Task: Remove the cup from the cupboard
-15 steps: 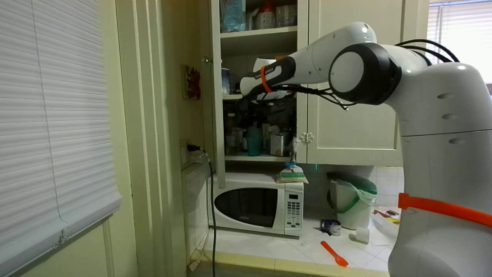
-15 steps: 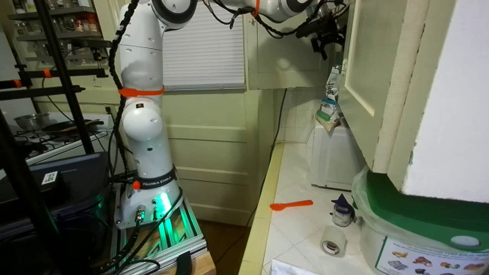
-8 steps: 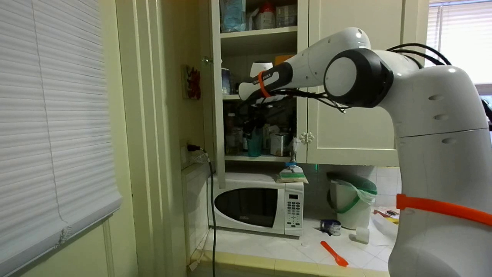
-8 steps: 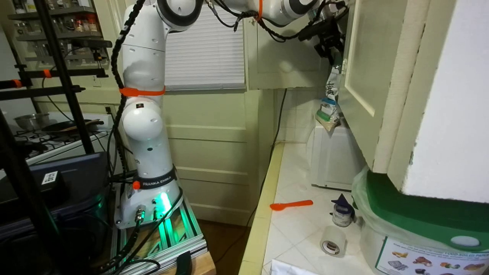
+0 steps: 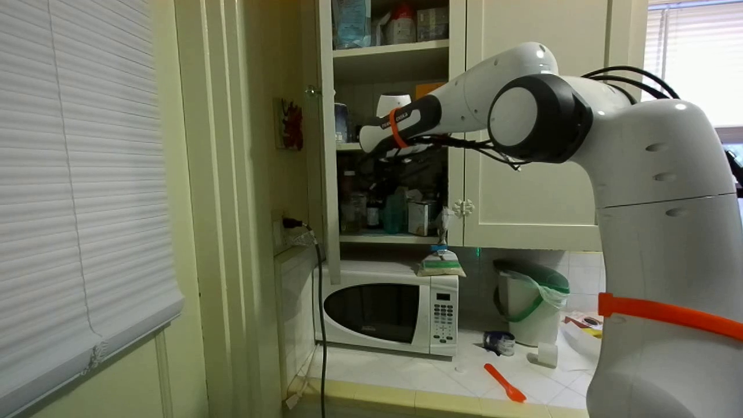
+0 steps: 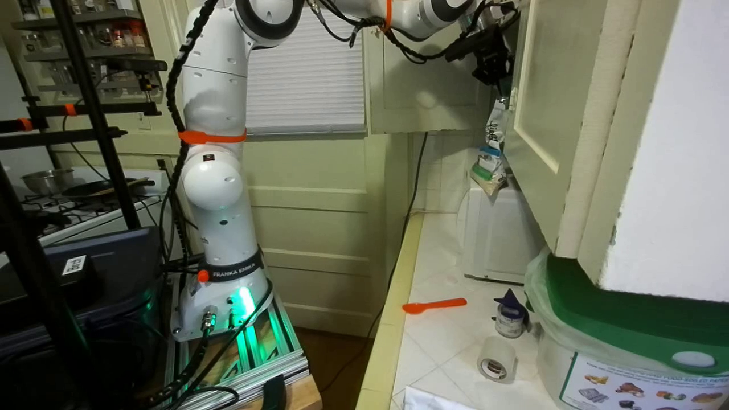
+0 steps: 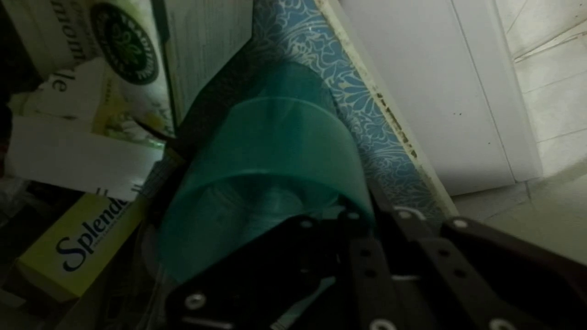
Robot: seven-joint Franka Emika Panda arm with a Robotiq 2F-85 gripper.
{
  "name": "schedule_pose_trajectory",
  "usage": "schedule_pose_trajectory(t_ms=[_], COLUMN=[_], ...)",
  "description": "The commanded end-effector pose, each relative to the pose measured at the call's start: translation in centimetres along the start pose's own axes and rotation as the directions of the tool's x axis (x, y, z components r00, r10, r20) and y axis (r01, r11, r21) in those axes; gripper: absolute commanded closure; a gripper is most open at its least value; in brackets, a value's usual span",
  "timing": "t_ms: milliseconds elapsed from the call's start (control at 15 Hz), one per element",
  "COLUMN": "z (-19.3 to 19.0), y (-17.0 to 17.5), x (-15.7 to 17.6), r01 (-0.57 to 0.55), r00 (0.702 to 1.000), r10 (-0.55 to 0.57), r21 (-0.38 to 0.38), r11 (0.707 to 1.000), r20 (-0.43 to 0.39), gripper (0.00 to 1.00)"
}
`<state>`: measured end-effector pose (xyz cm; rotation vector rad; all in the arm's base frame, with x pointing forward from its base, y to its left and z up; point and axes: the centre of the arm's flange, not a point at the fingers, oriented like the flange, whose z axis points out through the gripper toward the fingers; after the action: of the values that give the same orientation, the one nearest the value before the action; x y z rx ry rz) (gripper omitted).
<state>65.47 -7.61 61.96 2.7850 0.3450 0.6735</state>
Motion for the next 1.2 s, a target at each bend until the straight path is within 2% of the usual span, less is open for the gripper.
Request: schedule_pose_trajectory(t_ms=[0, 600, 1133], z=[0.0, -4.0, -6.0], y=[0.6, -2.9, -7.3], x=[0.0, -3.0, -8.3], r01=[0.033, 0.170, 0.283], r00=[0.999, 0.985, 0.959], r10=[-0.033, -0.171, -0.285], r21=[-0.009, 0.069, 0.132], r11=[0.999, 0.983, 0.950], r20=[0.021, 0.011, -0.008], gripper=[0.98, 0.98, 0.98])
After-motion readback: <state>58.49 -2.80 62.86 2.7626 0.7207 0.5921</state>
